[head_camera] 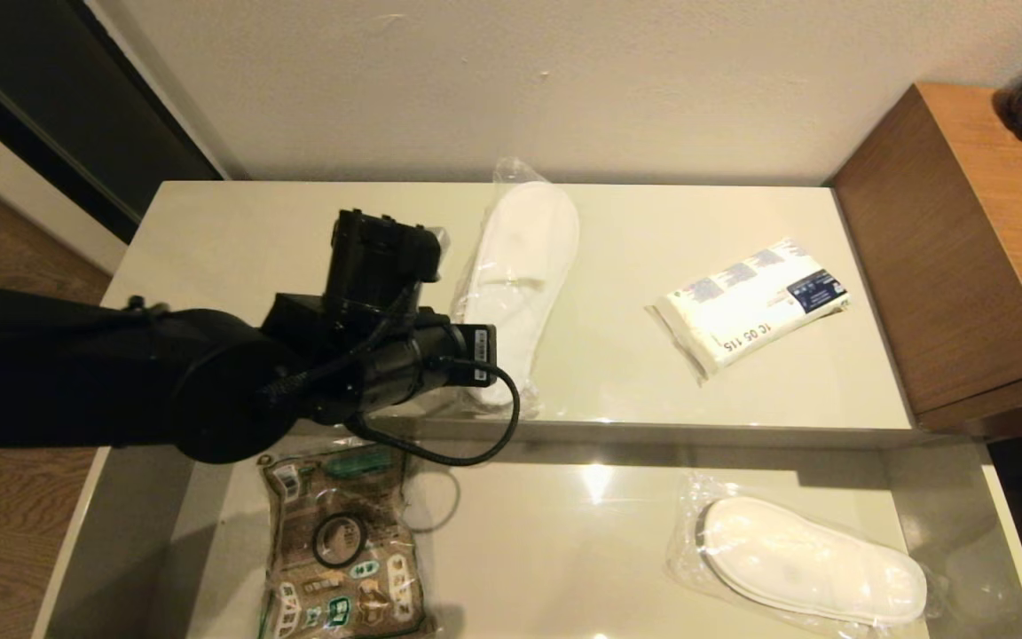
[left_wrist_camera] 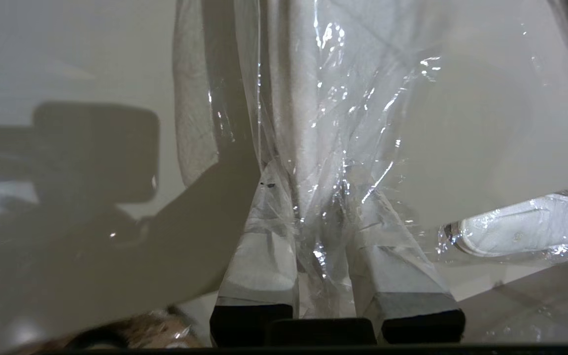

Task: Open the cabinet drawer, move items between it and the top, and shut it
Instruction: Pick up the disposable slippers on the table, then put the disposable slippers in the drawer

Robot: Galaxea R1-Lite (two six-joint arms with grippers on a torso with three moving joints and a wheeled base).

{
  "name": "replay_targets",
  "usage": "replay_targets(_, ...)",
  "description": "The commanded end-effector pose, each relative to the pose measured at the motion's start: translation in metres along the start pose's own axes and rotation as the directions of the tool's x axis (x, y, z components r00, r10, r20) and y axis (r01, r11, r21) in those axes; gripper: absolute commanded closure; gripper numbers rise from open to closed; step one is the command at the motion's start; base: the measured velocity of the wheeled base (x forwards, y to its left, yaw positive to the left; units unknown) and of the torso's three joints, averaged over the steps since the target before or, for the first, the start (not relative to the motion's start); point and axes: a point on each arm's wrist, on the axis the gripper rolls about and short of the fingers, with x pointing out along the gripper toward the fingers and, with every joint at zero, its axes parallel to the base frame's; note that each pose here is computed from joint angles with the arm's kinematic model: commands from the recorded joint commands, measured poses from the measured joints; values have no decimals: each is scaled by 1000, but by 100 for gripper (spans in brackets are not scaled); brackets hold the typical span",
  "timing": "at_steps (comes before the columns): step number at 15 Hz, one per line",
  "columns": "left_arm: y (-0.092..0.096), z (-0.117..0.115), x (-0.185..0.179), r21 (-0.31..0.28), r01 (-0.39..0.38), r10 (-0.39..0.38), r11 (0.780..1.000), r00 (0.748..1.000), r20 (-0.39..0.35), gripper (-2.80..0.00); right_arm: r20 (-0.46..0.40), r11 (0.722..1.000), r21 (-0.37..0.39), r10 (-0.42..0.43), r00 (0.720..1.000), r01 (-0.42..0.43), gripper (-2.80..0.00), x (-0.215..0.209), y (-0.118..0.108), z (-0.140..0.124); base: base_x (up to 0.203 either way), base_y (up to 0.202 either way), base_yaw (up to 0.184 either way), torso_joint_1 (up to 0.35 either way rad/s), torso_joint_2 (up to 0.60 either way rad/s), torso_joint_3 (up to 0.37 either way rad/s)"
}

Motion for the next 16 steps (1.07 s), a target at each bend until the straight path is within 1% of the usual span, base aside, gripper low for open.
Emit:
replay_targets(1,4,23,-47,-12,13,-12,1000,999,36,0,-1,1000,1,0,1000,0,0,0,0,0,0,0,0,0,0,0)
replay_targets(2,6,22,-56,-9,13,-13,1000,1000,10,0,-1,1000,-1,0,1000,0,0,0,0,0,0,0,0,0,0,0)
replay_targets(4,12,8,-68,-1,33,-33,999,998,-61,0,-1,1000,-1,0,1000,0,0,0,0,0,0,0,0,0,0,0)
replay_targets(6,15,1,-78,4,40,-39,999,995,-96,0,-1,1000,-1,0,1000,0,0,0,0,0,0,0,0,0,0,0)
replay_targets(8,9,-5,-100,25,86,-82,996,985,-154,0,-1,1000,-1,0,1000,0,0,0,0,0,0,0,0,0,0,0)
replay_targets(9,7,-5,-113,28,116,-110,993,980,-166,0,-1,1000,0,0,1000,0,0,0,0,0,0,0,0,0,0,0)
replay_targets(10,2,-7,-127,37,164,-155,986,970,-187,0,-1,1000,-1,0,1000,0,0,0,0,0,0,0,0,0,0,0)
replay_targets(12,-5,-10,-145,56,218,-200,974,954,-224,0,-1,1000,-1,0,1000,0,0,0,0,0,0,0,0,0,0,0)
replay_targets(14,-14,-14,-164,83,289,-260,954,931,-255,0,-1,1000,-1,0,1000,0,0,0,0,0,0,0,0,0,0,0)
replay_targets(16,-16,-25,-167,99,323,-275,941,903,-331,0,-1,1000,-1,0,1000,0,0,0,0,0,0,0,0,0,0,0)
